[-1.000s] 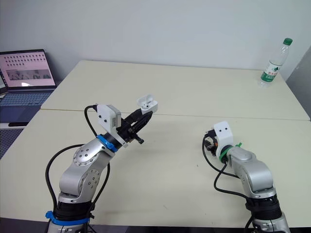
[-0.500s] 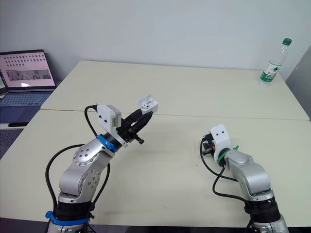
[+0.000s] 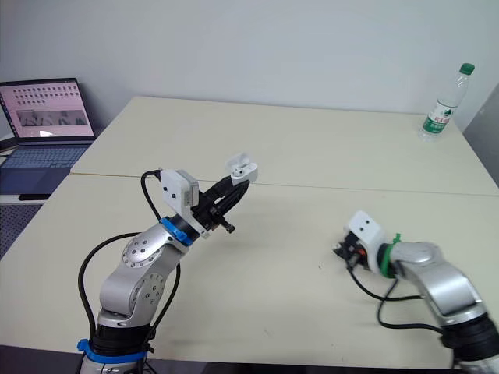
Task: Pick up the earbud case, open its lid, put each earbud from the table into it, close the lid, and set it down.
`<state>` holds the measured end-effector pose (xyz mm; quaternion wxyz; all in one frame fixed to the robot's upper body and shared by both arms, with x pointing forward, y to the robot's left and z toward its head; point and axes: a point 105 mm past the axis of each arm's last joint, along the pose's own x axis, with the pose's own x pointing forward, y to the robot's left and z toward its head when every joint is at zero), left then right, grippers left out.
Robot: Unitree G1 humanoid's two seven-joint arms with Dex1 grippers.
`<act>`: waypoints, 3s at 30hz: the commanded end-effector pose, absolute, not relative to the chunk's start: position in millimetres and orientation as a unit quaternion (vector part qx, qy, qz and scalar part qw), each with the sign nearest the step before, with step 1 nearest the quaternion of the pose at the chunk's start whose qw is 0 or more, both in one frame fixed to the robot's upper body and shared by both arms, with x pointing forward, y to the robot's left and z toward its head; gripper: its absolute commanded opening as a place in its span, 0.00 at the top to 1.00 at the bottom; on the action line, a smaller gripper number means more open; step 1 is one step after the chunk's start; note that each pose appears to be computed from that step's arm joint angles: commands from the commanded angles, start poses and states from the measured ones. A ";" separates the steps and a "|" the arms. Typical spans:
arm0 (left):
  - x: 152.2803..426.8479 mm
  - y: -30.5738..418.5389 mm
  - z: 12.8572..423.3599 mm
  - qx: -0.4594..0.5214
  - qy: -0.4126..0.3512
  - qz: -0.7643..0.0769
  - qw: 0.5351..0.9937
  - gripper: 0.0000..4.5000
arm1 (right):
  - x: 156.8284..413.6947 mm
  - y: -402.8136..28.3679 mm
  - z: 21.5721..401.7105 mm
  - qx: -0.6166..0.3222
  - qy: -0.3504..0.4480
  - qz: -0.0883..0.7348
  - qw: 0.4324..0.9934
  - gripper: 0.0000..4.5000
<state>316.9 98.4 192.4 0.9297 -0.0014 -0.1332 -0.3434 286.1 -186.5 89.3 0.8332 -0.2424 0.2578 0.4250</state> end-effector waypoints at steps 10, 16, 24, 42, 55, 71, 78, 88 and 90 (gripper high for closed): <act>309.3 88.7 199.2 -0.007 -0.172 -0.345 0.923 0.83 | 254.3 -342.4 90.7 -0.457 0.384 0.491 0.635 0.92; 307.6 89.2 197.7 -0.010 -0.173 -0.339 0.925 0.83 | 255.1 -361.7 83.6 -0.469 0.410 0.476 0.621 0.92; 308.4 91.1 198.3 -0.007 -0.172 -0.337 0.926 0.83 | 255.4 -361.9 79.7 -0.463 0.419 0.471 0.624 0.48; 310.6 87.6 198.6 -0.007 -0.170 -0.344 0.924 0.83 | 265.1 -347.7 80.9 -0.366 0.462 0.405 0.699 0.48; 310.2 87.4 197.7 -0.006 -0.170 -0.342 0.924 0.83 | 273.4 -339.6 85.4 -0.339 0.465 0.389 0.719 0.48; 309.1 88.5 197.4 -0.006 -0.170 -0.339 0.925 0.83 | 275.8 -340.6 81.2 -0.337 0.468 0.383 0.722 0.48; 309.4 89.2 197.7 -0.004 -0.170 -0.339 0.925 0.83 | 277.3 -344.6 80.4 -0.343 0.465 0.378 0.723 0.91; 309.4 87.9 196.5 -0.006 -0.168 -0.341 0.925 0.83 | 301.8 -250.9 119.6 -0.247 0.327 0.488 0.771 0.91; 309.3 88.0 196.2 -0.006 -0.167 -0.343 0.924 0.83 | 317.4 -205.0 151.4 -0.192 0.241 0.512 0.802 0.91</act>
